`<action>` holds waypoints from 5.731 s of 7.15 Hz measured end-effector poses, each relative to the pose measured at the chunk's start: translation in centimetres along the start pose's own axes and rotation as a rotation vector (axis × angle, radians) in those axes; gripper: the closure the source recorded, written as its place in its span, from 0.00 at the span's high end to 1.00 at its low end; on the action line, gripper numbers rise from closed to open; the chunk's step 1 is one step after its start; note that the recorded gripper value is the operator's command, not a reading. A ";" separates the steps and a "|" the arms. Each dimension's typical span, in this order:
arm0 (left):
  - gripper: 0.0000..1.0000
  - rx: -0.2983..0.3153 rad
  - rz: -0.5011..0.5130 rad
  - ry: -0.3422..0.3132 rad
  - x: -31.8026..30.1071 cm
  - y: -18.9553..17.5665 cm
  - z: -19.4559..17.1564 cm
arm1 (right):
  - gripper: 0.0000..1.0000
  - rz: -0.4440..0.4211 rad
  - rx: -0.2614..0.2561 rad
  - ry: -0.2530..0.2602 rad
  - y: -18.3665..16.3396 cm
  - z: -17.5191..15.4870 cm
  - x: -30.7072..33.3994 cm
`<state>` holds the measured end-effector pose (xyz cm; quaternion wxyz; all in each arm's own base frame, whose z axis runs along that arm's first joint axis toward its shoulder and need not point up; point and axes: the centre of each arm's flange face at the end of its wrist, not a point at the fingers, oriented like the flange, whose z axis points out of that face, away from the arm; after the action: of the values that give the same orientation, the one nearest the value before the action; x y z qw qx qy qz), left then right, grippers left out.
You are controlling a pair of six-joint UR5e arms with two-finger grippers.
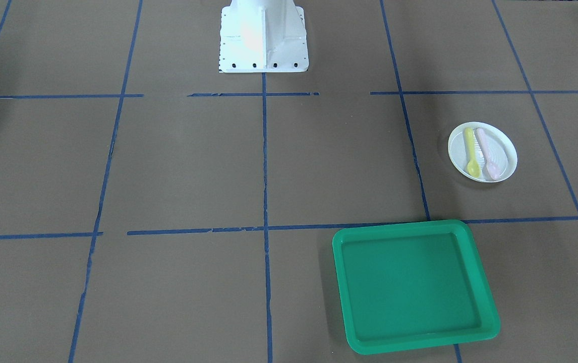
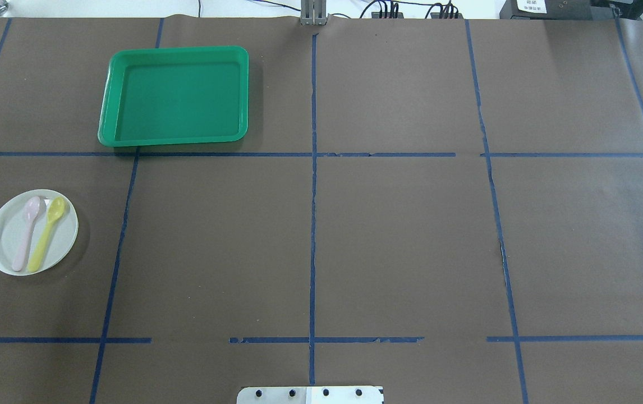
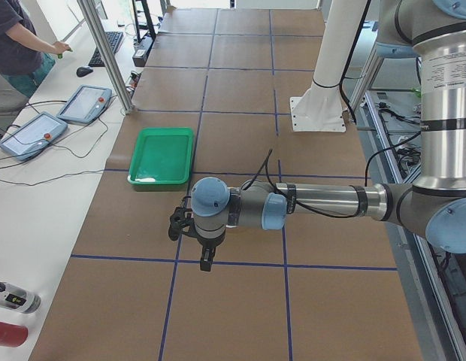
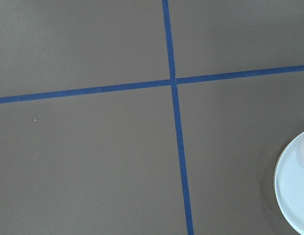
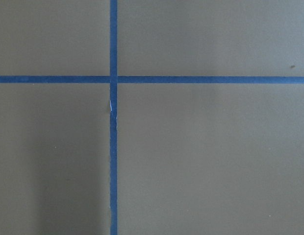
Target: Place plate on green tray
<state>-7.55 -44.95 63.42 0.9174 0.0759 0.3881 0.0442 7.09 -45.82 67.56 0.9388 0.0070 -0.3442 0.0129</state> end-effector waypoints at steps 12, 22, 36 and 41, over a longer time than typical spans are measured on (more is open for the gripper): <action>0.86 0.008 -0.141 0.117 16.4 1.7 20.9 | 1.00 0.000 -0.001 0.000 0.0 0.0 0.0; 0.00 -0.032 -0.018 0.169 15.7 4.3 20.7 | 1.00 0.000 0.000 0.000 0.0 0.0 0.0; 0.00 0.003 -0.228 0.303 27.8 -23.0 15.2 | 1.00 0.000 0.000 0.000 0.0 0.0 0.0; 0.00 0.018 -0.500 0.341 31.7 -27.1 18.0 | 1.00 0.000 0.000 0.000 0.0 0.0 0.0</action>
<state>28.03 -69.03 48.69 0.8208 -0.0221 0.5435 -0.1743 7.09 -45.82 67.56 0.9388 0.0070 -0.3442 0.0128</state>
